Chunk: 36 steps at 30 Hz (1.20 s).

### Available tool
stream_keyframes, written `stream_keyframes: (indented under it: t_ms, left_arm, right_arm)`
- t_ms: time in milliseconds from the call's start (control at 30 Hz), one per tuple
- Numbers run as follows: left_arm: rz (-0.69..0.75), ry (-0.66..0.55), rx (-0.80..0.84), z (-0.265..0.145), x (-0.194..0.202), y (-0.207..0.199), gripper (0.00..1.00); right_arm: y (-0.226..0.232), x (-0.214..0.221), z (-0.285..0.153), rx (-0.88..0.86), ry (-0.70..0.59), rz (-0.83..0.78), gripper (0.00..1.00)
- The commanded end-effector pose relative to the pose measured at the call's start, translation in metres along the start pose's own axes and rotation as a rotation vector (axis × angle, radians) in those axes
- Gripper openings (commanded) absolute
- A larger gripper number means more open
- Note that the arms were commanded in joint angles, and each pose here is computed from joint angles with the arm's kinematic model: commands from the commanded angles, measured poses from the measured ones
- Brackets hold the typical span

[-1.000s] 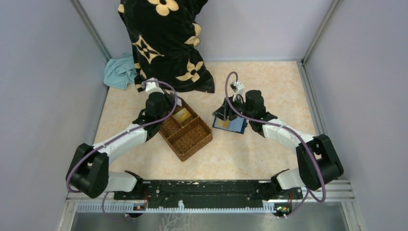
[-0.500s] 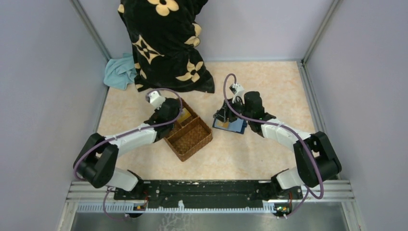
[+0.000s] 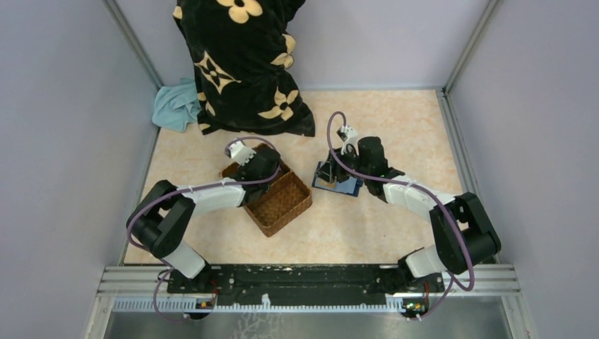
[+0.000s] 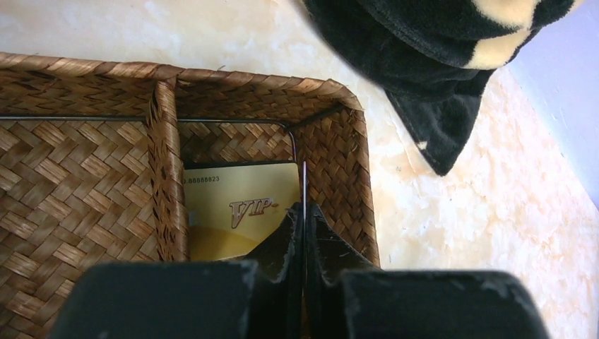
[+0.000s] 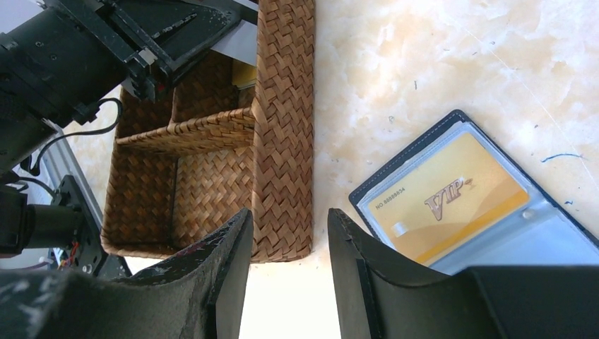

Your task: Take the credit cards out of the card holder

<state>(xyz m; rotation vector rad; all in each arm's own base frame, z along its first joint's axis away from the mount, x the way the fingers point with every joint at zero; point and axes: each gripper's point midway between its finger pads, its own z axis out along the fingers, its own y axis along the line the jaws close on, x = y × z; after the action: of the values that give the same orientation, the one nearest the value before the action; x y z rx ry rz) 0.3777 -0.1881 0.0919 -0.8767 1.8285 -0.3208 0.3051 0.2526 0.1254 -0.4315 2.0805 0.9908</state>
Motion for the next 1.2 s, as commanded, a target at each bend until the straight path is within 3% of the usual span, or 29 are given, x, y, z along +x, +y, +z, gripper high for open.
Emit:
stream_keyframes:
  t_ms: [0, 67, 233, 467, 700, 1000, 1033, 1100, 1133, 1167]
  left_arm:
    - [-0.014, -0.065, 0.02, 0.005, -0.01, -0.011, 0.11]
    - [0.027, -0.072, 0.008, 0.006, -0.009, -0.01, 0.21]
    - [0.087, -0.071, 0.0, 0.002, -0.012, -0.011, 0.61]
    - [0.134, -0.116, 0.016, -0.015, -0.035, -0.014, 0.86]
    - [0.187, -0.144, 0.047, -0.03, -0.054, -0.022, 0.97]
    - [0.298, -0.14, 0.067, -0.037, -0.06, -0.022, 0.97]
    - [0.314, -0.118, 0.08, -0.037, -0.054, -0.02, 0.92]
    - [0.308, -0.069, 0.104, -0.04, -0.042, -0.017, 0.74]
    - [0.293, -0.049, 0.124, -0.043, -0.036, -0.018, 0.64]
    - [0.283, -0.032, 0.167, -0.048, -0.032, -0.023, 0.45]
  right_arm:
    - [-0.002, -0.006, 0.002, 0.0, -0.027, -0.033, 0.44]
    - [-0.002, -0.004, 0.002, -0.002, -0.022, -0.031, 0.44]
    - [-0.004, -0.001, 0.003, 0.003, -0.017, -0.026, 0.43]
    - [-0.003, -0.003, 0.003, 0.0, -0.022, -0.026, 0.43]
    - [-0.002, -0.003, 0.004, -0.006, -0.022, -0.023, 0.43]
    - [-0.016, -0.005, 0.005, 0.073, -0.034, 0.02, 0.42]
    - [-0.021, -0.004, 0.005, 0.097, -0.032, 0.037, 0.37]
    - [-0.032, -0.002, 0.004, 0.138, -0.022, 0.078, 0.05]
    - [-0.038, -0.002, 0.003, 0.156, -0.027, 0.093, 0.0]
    - [-0.04, -0.002, 0.002, 0.166, -0.028, 0.099, 0.0]
